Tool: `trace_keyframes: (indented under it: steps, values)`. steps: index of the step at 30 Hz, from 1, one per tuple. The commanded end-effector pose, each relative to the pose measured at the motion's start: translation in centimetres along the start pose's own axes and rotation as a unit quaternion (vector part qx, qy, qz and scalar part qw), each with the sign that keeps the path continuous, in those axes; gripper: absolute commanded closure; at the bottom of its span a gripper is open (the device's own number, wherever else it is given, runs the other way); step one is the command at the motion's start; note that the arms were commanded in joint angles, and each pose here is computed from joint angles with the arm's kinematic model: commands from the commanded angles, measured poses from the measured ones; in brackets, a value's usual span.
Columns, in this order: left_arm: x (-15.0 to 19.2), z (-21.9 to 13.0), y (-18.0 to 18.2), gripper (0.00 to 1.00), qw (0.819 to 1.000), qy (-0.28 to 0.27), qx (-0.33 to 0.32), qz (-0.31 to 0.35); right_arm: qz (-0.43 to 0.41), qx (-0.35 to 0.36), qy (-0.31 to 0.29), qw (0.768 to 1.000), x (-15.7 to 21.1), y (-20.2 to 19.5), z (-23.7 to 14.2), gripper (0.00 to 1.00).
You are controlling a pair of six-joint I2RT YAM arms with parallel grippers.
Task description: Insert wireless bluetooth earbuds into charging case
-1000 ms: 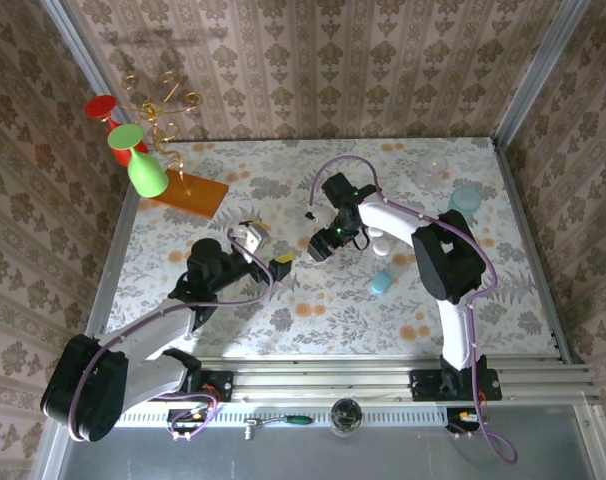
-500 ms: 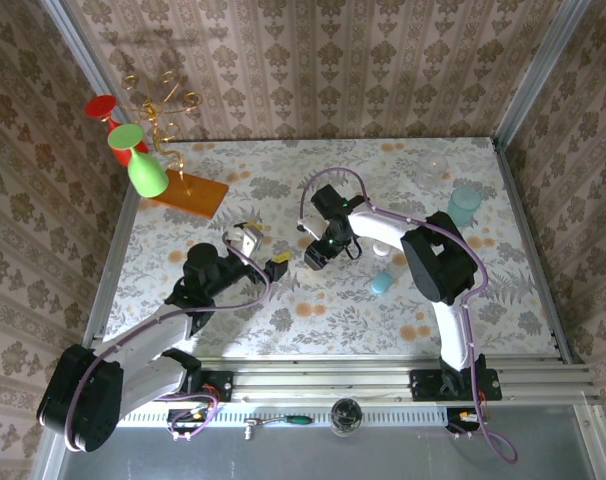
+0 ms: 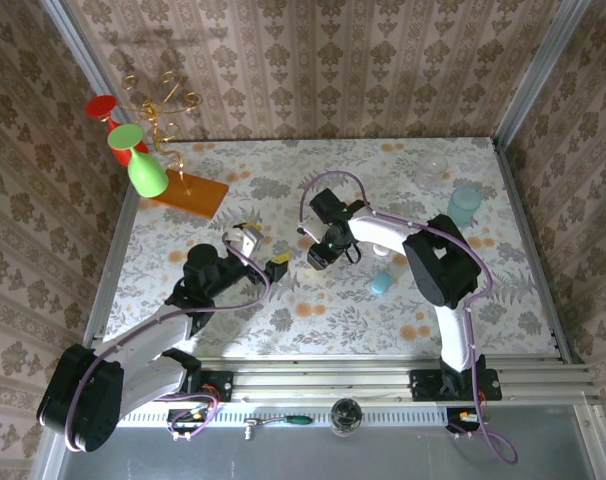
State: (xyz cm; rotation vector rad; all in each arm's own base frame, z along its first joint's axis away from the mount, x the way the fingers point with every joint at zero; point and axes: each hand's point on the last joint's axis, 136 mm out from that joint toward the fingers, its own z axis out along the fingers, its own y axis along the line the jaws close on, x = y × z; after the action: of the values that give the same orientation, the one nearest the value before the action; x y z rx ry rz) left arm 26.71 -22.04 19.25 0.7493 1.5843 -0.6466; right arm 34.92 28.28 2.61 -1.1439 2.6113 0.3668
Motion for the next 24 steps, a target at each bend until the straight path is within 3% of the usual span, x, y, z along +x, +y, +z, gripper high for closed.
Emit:
trace_keyframes:
  steps: [1,7,15,22,24]
  values:
    - [-0.6,-0.3,0.0,0.00,1.000,-0.023,0.006,-0.008,-0.026,-0.019,-0.042,0.999,-1.0,1.3,-3.1,0.61]
    - [-1.2,-0.2,-1.5,0.00,0.998,-0.036,0.056,-0.002,-0.096,-0.046,-0.111,0.988,-1.1,2.6,-6.8,0.63]
    - [-1.7,0.4,-2.1,0.07,0.995,-0.039,0.085,-0.021,-0.147,-0.047,-0.154,0.976,-0.5,4.0,-9.8,0.62]
    - [-1.5,2.5,-0.3,0.16,0.991,-0.009,0.042,-0.130,-0.153,-0.040,-0.177,0.971,-0.5,4.2,-10.8,0.62]
    - [-2.0,2.9,-2.2,0.16,0.990,-0.021,0.086,-0.110,-0.155,-0.048,-0.180,0.970,-0.5,4.6,-11.0,0.62]
